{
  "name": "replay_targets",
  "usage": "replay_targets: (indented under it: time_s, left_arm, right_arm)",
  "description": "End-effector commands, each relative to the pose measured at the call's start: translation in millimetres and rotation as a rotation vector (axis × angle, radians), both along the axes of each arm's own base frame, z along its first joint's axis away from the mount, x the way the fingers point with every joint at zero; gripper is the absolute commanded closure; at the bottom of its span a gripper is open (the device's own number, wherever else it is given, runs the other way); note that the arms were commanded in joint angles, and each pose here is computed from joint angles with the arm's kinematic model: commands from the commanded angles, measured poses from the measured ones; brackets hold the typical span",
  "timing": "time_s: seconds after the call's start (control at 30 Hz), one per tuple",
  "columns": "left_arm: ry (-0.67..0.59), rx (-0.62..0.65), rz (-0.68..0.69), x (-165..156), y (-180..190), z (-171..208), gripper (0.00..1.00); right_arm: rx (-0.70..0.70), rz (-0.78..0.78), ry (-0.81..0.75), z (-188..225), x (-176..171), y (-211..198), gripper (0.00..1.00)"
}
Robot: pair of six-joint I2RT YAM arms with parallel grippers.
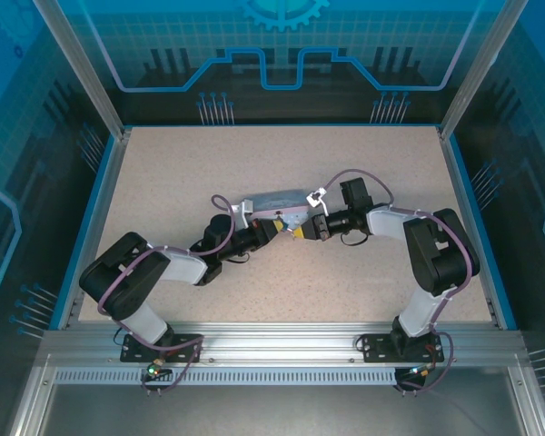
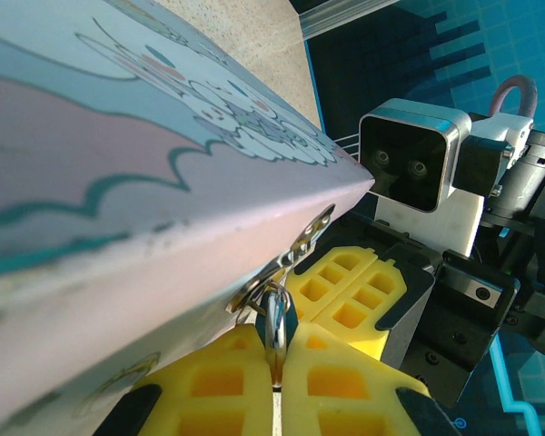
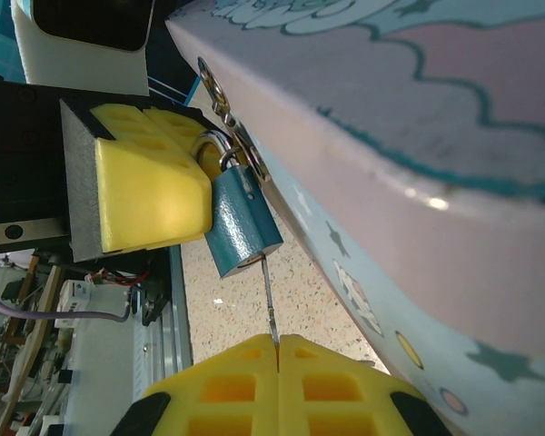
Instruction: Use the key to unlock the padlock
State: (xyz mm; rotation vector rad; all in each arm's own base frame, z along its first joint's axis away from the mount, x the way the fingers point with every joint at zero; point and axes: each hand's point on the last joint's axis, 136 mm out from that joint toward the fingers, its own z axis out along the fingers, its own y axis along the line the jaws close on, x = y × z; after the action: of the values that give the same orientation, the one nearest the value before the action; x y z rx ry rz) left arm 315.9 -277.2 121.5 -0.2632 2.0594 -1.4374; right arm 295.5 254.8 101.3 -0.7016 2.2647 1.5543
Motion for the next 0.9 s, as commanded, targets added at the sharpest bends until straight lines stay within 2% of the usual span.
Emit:
replay_targets:
  time_s: [0.0,0.57,0.87]
  left_arm:
    - [-0.067,-0.029,-0.030,-0.7,-5.5,18.8,1.00]
    - [-0.062,-0.026,-0.028,0.1,-5.5,16.4,1.00]
    - [-0.071,-0.035,-0.040,-0.4,-8.6,19.5,1.00]
  right_arm:
    - [0.015,-0.014,-0.040,12.1,6.2,-1.4,0.99]
    - [0.041,-0.006,-0.058,22.3,5.4,-1.7,0.99]
    - [0.024,-0.014,-0.026,10.3,7.0,1.2,0.99]
